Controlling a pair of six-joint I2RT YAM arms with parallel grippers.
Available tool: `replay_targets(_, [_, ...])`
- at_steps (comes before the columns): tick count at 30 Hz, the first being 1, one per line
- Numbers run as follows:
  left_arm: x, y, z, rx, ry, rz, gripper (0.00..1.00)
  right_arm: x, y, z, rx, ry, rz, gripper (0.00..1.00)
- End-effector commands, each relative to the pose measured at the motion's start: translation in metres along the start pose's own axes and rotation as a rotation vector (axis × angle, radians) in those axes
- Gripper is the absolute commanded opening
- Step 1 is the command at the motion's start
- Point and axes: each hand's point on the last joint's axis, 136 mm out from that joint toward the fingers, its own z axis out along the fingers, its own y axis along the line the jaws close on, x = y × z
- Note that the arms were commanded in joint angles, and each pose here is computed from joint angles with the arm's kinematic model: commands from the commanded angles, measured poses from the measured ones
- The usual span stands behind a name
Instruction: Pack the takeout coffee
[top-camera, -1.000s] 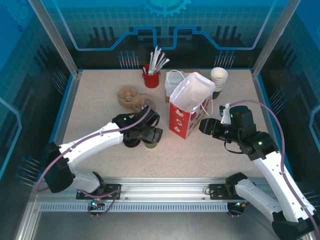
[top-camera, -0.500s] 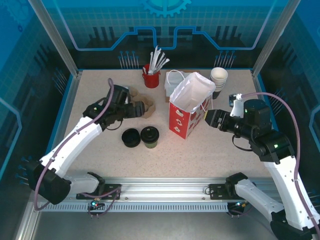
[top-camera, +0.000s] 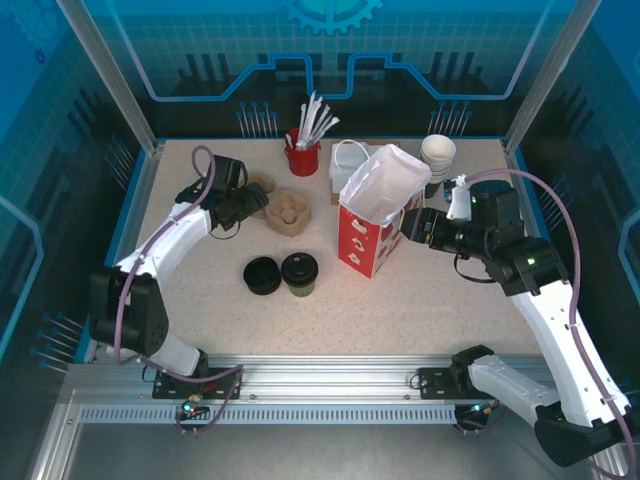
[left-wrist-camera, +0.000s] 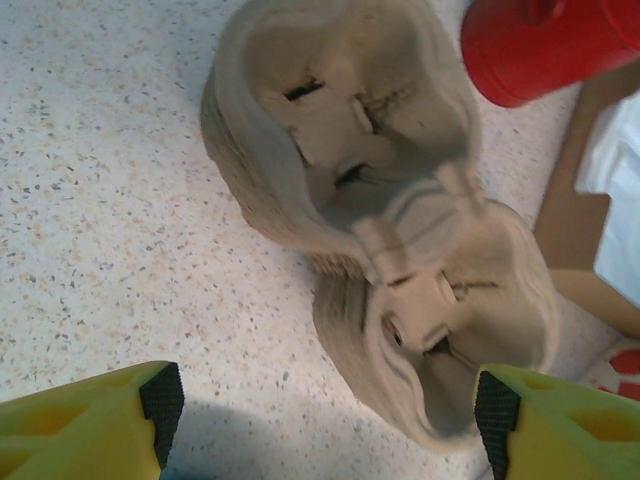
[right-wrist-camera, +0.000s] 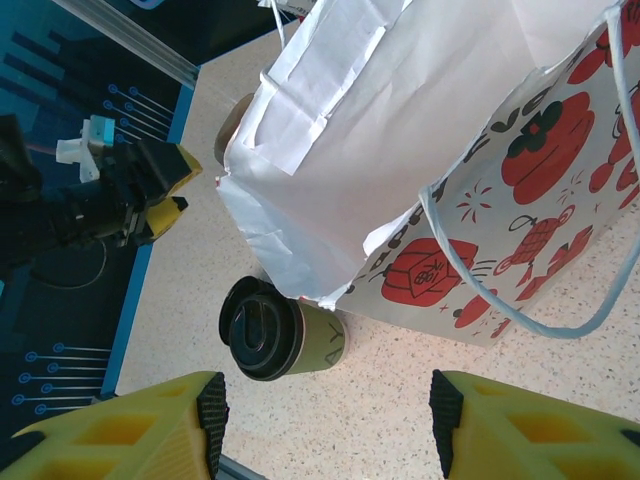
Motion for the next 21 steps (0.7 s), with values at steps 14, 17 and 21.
replay_targets(14, [-0.046,0.006,0.04,-0.044,0.001,-0.085,0.56,-0.007,-0.005,0.003,-0.031,0.003,0.012,0.59])
replay_targets(17, [-0.051,0.008,0.045,-0.068,0.002,-0.07,0.56,-0.008,-0.008,0.004,-0.029,0.002,0.018,0.59])
replay_targets(21, [-0.053,0.009,0.052,-0.097,0.012,-0.051,0.55,-0.009,-0.01,0.004,-0.03,0.004,0.024,0.59])
